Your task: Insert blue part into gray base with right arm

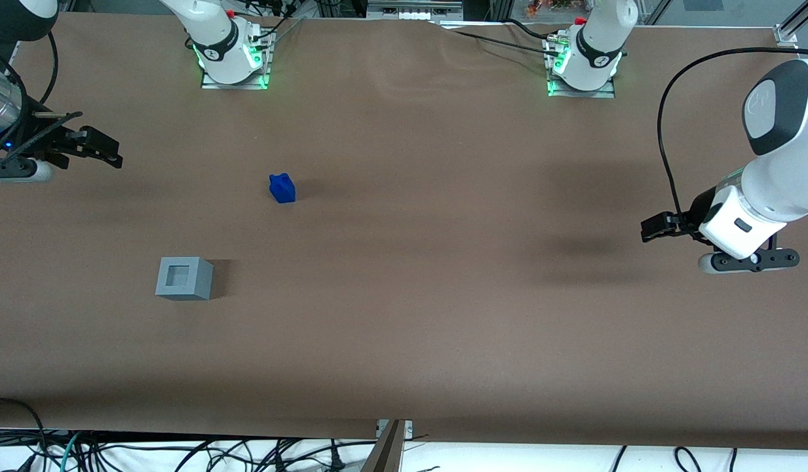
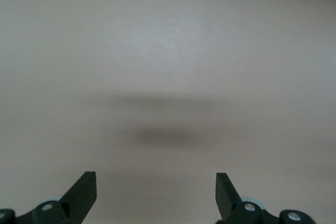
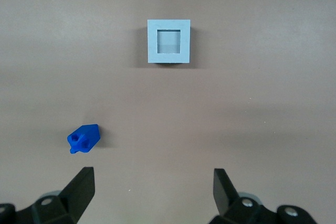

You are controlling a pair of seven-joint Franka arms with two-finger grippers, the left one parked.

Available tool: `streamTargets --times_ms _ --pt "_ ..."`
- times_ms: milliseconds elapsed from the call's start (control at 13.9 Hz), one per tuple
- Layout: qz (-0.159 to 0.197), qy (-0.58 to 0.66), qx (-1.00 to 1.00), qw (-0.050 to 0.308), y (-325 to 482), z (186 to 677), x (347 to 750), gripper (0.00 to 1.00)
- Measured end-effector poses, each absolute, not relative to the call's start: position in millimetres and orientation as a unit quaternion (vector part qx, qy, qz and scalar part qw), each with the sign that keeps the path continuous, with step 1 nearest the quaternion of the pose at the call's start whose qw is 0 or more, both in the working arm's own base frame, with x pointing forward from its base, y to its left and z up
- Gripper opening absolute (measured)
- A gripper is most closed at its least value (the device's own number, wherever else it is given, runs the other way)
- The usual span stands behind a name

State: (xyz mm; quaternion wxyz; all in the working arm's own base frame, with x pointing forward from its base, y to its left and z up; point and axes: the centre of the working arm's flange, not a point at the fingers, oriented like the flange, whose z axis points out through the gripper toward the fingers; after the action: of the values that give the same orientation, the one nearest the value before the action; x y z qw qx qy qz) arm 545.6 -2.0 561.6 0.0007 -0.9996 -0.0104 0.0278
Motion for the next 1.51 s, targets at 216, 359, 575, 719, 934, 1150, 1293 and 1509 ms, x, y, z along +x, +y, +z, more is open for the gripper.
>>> streamTargets --times_ms 216,359,575,719,934,1150,1293,1509 --pt "0.029 -0.002 -1.000 0.000 -2.0 561.4 545.4 1.00" --pt "0.029 -0.001 -1.000 0.000 -2.0 561.4 545.4 1.00" --pt "0.029 -0.001 -1.000 0.000 -2.0 561.1 545.4 1.00" --pt "0.030 -0.001 -1.000 0.000 -2.0 560.4 545.7 1.00" --pt "0.031 -0.001 -1.000 0.000 -1.9 559.7 546.0 1.00" --pt "0.031 -0.001 -1.000 0.000 -1.9 559.6 545.9 1.00" --pt "0.032 -0.001 -1.000 0.000 -1.8 559.4 545.9 1.00" --pt "0.032 -0.001 -0.999 0.000 -1.8 559.1 546.0 1.00"
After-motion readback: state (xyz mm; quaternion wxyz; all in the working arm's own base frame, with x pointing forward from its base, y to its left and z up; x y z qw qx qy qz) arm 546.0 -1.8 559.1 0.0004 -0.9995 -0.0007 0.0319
